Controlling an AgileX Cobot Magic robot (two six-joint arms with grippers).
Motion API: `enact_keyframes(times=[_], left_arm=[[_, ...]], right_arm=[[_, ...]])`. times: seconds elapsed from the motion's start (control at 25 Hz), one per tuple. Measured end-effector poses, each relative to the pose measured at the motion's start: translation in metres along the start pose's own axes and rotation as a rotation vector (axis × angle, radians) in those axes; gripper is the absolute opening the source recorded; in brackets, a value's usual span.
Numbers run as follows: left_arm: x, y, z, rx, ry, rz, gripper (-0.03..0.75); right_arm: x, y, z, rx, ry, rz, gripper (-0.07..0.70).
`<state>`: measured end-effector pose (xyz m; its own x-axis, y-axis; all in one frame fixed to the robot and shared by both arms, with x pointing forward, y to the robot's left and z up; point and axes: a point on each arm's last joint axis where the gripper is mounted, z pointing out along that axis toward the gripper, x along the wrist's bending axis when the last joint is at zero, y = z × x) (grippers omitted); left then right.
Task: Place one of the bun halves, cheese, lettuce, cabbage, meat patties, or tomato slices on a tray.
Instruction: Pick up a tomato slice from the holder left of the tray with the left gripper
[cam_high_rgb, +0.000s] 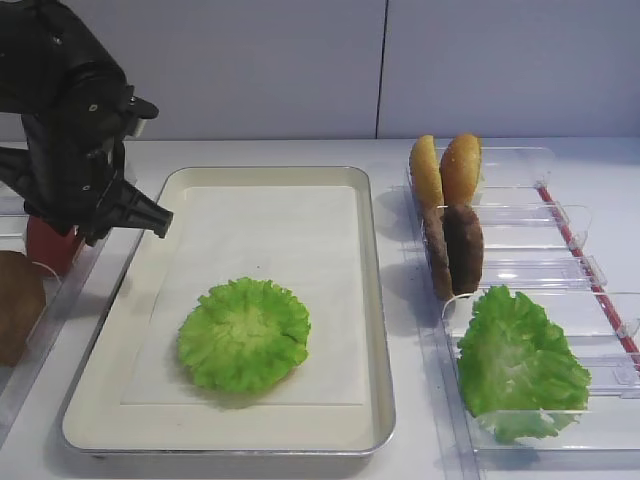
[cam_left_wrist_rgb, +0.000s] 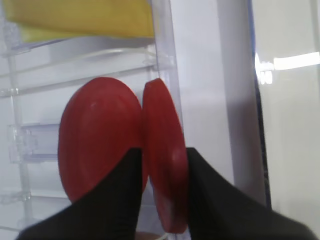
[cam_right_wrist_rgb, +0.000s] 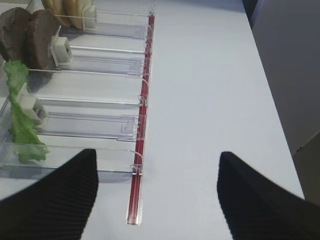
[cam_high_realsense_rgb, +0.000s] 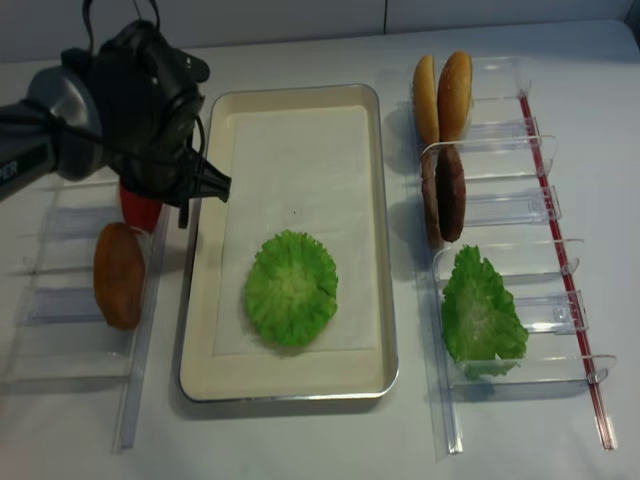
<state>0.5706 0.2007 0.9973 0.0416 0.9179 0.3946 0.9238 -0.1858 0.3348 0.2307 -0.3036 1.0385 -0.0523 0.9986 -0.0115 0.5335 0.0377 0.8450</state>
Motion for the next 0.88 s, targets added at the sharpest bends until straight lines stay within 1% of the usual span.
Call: enact_keyframes(times=[0.2, 0.32, 0.4, 0.52, 0.76, 0.88], left_arm=[[0.001, -0.001, 0.0, 0.007, 0.006, 0.0, 0.199], [-0.003, -0.001, -0.002, 0.002, 0.007, 0.015, 0.199], [-0.008, -0.001, -0.005, -0.017, 0.014, 0.04, 0.199], [-0.014, -0.001, -0.01, -0.042, 0.024, 0.062, 0.199], [-0.014, -0.001, -0.011, -0.04, 0.046, 0.057, 0.192], [-0.013, -0.002, -0.011, -0.034, 0.058, 0.049, 0.156]], right_arm=[[0.0, 0.0, 0.0, 0.0, -0.001, 0.0, 0.512], [0.0, 0.0, 0.0, 0.0, -0.001, 0.0, 0.512], [0.0, 0.0, 0.0, 0.0, -0.001, -0.002, 0.512], [0.0, 0.0, 0.0, -0.002, 0.0, -0.002, 0.512], [0.0, 0.0, 0.0, -0.002, -0.002, -0.003, 0.512], [0.0, 0.0, 0.0, -0.002, -0.002, -0.003, 0.512]])
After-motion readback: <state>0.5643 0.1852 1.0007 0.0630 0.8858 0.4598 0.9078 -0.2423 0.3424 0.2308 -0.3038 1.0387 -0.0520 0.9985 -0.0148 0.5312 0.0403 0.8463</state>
